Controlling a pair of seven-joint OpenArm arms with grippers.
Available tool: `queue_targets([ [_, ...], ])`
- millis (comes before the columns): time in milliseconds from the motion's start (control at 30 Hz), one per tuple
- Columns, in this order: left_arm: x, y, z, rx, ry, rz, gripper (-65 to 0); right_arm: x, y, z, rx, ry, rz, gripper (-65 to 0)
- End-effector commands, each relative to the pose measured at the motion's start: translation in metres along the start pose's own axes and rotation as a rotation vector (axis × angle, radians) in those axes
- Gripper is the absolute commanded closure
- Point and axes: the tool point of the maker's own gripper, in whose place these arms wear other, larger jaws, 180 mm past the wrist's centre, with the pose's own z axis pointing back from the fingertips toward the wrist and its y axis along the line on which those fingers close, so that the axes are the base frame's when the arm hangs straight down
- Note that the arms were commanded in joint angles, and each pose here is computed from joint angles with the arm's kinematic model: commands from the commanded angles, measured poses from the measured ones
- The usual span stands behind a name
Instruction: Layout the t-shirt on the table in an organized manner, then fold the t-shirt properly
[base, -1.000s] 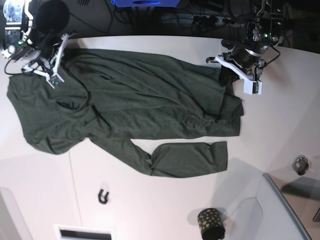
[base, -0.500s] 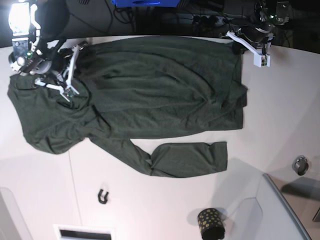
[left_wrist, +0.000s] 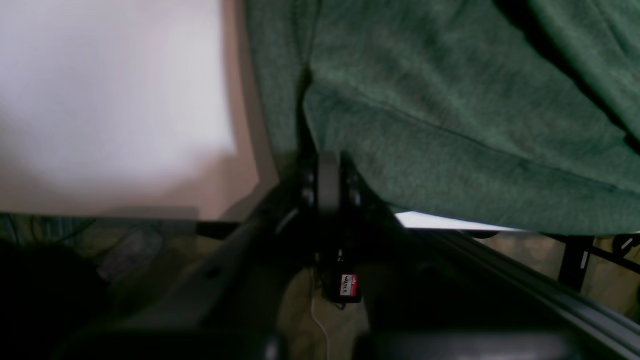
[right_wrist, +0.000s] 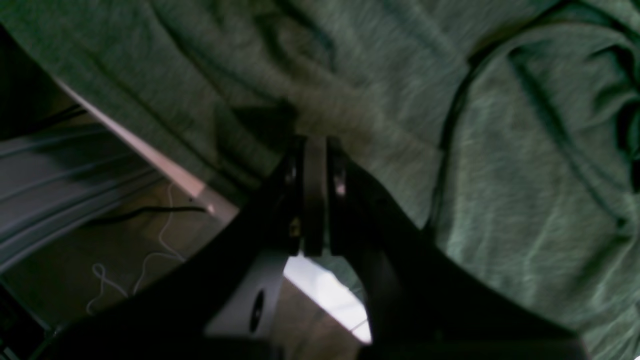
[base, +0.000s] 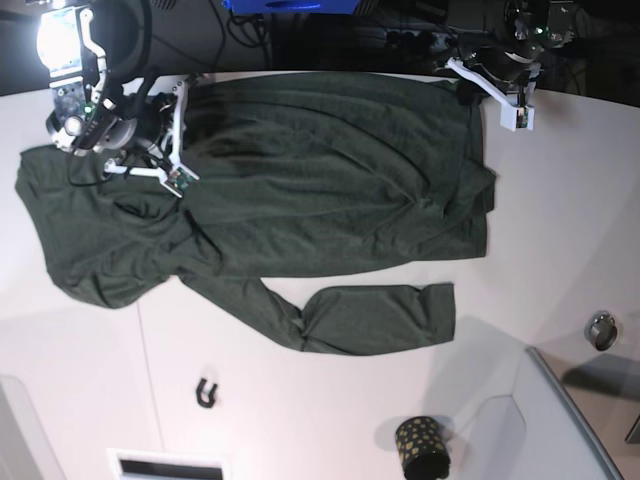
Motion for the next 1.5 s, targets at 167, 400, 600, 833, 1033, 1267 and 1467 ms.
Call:
queue_targets([
  [167,0.008,-0.003,0.012,-0.007,-0.037,-0.02,-11.8,0.005,-0.007,0.002,-0.012,-0.022,-0.004,-1.4],
  [400,0.03,-0.003,0.031,0.012,-0.125,0.008,-29.3,0.005,-0.007,0.002,-0.012,-0.022,-0.004,-1.4],
  [600,0.057,0.011,0.029,0.053,-0.2,0.051,-39.0,0.004,-0.007,0.002,-0.012,-0.02,-0.004,-1.4],
  [833,0.056,-0.005,-0.008,-0.001,-0.157,0.064,-38.2,0.005,-0.006,0.002,-0.01,-0.02,-0.002,-1.4],
  [1033,0.04,-0.01,-0.023,-0.016,-0.104,0.073,-38.0,0.002,-0.007,0.002,-0.013,-0.016,-0.005,-1.4],
  [1267,0.041,-0.01,-0.024,-0.017,-0.103,0.073,-26.2,0.002,-0.007,0.002,-0.013,-0.016,-0.005,-1.4],
  [1467,0.04,-0.011,-0.023,-0.017,-0.101,0.072,-3.8,0.003,-0.008,0.002,-0.015,-0.016,-0.003,-1.4],
])
